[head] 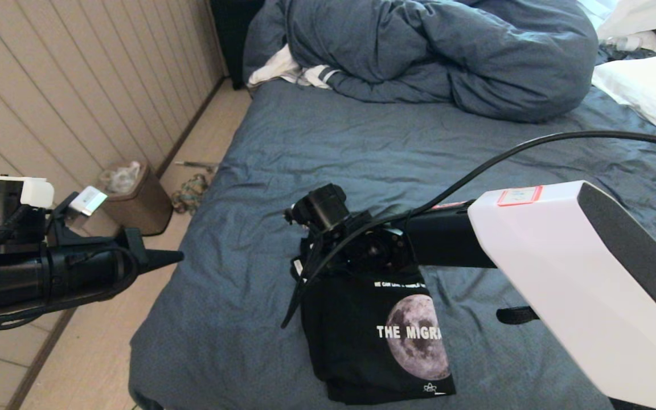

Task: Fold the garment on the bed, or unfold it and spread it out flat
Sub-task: Unford the black T-shirt

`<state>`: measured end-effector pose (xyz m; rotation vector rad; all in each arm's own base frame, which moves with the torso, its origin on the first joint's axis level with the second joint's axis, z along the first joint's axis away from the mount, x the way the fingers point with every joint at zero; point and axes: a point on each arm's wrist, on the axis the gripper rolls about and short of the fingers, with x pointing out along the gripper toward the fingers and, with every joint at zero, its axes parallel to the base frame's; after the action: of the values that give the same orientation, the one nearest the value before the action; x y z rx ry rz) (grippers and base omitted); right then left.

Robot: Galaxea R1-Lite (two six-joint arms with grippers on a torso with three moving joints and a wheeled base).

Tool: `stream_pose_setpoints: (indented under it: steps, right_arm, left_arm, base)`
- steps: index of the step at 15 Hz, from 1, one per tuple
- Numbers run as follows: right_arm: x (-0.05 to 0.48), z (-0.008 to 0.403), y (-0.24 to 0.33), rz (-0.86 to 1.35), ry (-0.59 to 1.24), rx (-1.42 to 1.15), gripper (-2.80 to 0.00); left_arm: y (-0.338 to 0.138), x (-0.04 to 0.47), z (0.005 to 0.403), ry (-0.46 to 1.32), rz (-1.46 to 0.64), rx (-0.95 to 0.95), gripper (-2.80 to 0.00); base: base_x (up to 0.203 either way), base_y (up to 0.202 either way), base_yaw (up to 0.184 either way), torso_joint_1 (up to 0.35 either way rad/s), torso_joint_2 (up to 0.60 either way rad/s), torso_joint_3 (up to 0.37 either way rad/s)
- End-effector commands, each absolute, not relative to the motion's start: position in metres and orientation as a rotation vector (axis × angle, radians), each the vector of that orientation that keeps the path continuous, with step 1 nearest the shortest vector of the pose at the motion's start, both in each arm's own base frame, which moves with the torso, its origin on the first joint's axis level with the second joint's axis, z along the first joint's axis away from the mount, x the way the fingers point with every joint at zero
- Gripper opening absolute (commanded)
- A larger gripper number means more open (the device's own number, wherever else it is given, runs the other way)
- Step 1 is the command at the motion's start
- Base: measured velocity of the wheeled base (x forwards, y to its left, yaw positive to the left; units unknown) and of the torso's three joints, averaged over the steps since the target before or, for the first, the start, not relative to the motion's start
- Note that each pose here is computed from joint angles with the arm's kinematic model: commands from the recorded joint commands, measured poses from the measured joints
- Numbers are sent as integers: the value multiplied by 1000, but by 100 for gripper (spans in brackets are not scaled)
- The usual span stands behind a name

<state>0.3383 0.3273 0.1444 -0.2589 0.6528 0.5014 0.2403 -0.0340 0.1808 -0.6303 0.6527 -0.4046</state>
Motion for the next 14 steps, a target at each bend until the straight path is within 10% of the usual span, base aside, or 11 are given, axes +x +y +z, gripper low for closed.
stream_pose_setpoints:
  steps: [1, 3, 4, 14]
  right_arm:
    - [342, 137, 330, 484, 655, -274, 0]
    - [344, 134, 332, 463, 645, -297, 0]
    - [344, 133, 333, 457, 640, -314, -280]
    - [338, 168, 318, 393, 569, -295, -280]
  left_arm:
    - [-34, 239, 181, 652, -407, -634, -280]
    - [-34, 238, 182, 649, -408, -635, -280]
    - [-34, 238, 182, 648, -408, -634, -280]
    - [-34, 239, 178, 623, -419, -633, -280]
  base:
    - [0, 0, 0, 0, 0, 0]
    - [0, 0, 0, 0, 0, 0]
    - [0, 0, 0, 0, 0, 0]
    - [0, 0, 0, 0, 0, 0]
